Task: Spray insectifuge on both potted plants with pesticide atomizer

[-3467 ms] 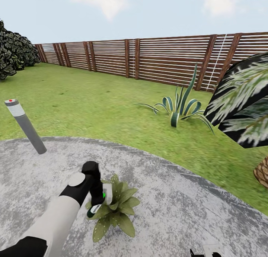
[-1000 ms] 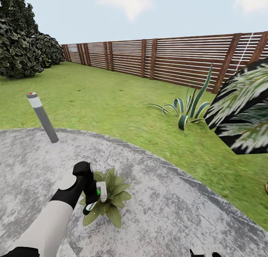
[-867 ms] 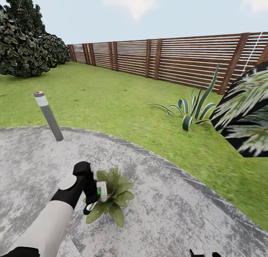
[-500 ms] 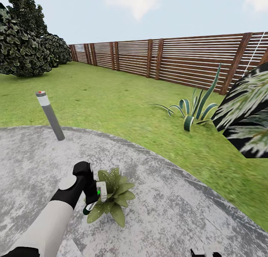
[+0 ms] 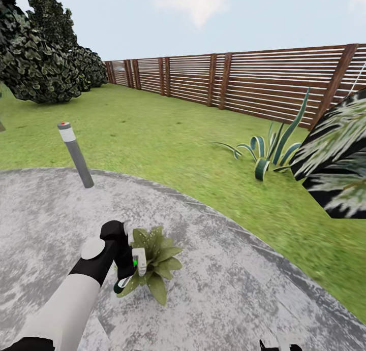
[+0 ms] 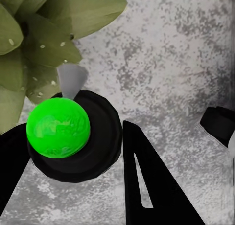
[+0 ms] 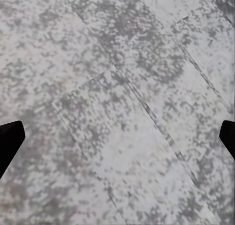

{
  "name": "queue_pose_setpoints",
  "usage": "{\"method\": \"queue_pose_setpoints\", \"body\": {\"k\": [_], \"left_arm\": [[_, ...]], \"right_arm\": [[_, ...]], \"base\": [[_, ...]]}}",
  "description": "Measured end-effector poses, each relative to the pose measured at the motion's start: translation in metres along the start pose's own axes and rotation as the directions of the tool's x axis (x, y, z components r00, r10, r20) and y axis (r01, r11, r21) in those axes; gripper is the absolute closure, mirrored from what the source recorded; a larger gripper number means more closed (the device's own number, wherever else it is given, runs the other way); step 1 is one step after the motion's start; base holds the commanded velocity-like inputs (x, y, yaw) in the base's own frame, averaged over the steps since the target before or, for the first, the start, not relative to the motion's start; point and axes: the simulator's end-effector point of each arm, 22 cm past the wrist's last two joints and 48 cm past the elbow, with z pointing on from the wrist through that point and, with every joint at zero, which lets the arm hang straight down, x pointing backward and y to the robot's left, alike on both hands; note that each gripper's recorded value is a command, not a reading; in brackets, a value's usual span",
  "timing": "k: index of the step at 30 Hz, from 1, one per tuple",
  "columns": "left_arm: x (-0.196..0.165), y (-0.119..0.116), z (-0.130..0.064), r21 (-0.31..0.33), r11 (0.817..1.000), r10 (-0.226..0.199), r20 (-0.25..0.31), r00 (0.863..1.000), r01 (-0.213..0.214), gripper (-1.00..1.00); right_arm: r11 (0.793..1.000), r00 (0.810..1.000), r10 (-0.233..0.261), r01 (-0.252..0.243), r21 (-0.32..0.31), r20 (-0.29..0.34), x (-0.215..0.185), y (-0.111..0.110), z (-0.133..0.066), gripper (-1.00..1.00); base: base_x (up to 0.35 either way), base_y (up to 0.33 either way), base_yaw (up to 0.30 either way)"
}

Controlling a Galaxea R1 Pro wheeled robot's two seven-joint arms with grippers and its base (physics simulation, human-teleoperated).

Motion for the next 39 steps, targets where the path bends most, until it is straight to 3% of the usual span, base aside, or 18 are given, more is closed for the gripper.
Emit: {"method": "queue_pose_setpoints", "body": {"k": [11, 25, 32, 34, 36, 39], "left_arm": [[0.000, 0.000, 0.000, 0.000, 1.000, 0.000, 0.000, 1.000, 0.000, 1.00], [0.000, 0.000, 0.000, 0.000, 1.000, 0.000, 0.000, 1.000, 0.000, 1.00], [0.008, 0.002, 0.005, -0.006, 1.000, -0.013, -0.007, 1.000, 0.013, 1.00], [0.011, 0.012, 0.010, -0.061, 0.998, -0.033, -0.011, 0.999, 0.033, 1.00], [0.017, 0.018, 0.017, -0.113, 0.990, -0.088, -0.021, 0.996, 0.085, 1.00], [0.025, 0.010, 0.031, -0.119, 0.985, -0.132, -0.036, 0.991, 0.126, 1.00]], "right_arm": [[1.000, 1.000, 0.002, -0.002, -0.001, 0.001, 0.000, 0.001, 0.000, -1.00], [1.000, 1.000, 0.001, -0.001, -0.001, 0.000, 0.000, 0.001, 0.000, -1.00], [1.000, 1.000, 0.002, -0.002, -0.001, 0.000, 0.000, 0.001, 0.000, -1.00], [1.000, 1.000, 0.002, -0.002, -0.001, 0.000, 0.000, 0.001, 0.000, -1.00], [1.000, 1.000, 0.001, -0.001, -0.002, 0.000, 0.000, 0.001, 0.000, -1.00], [1.000, 1.000, 0.001, -0.001, -0.003, 0.000, 0.000, 0.001, 0.000, -1.00]], "base": [[-0.001, -0.271, 0.078], [-0.019, -0.267, 0.247], [-0.080, -0.079, 0.017], [-0.002, -0.002, 0.000], [0.000, 0.000, 0.000], [0.000, 0.000, 0.000]]}}
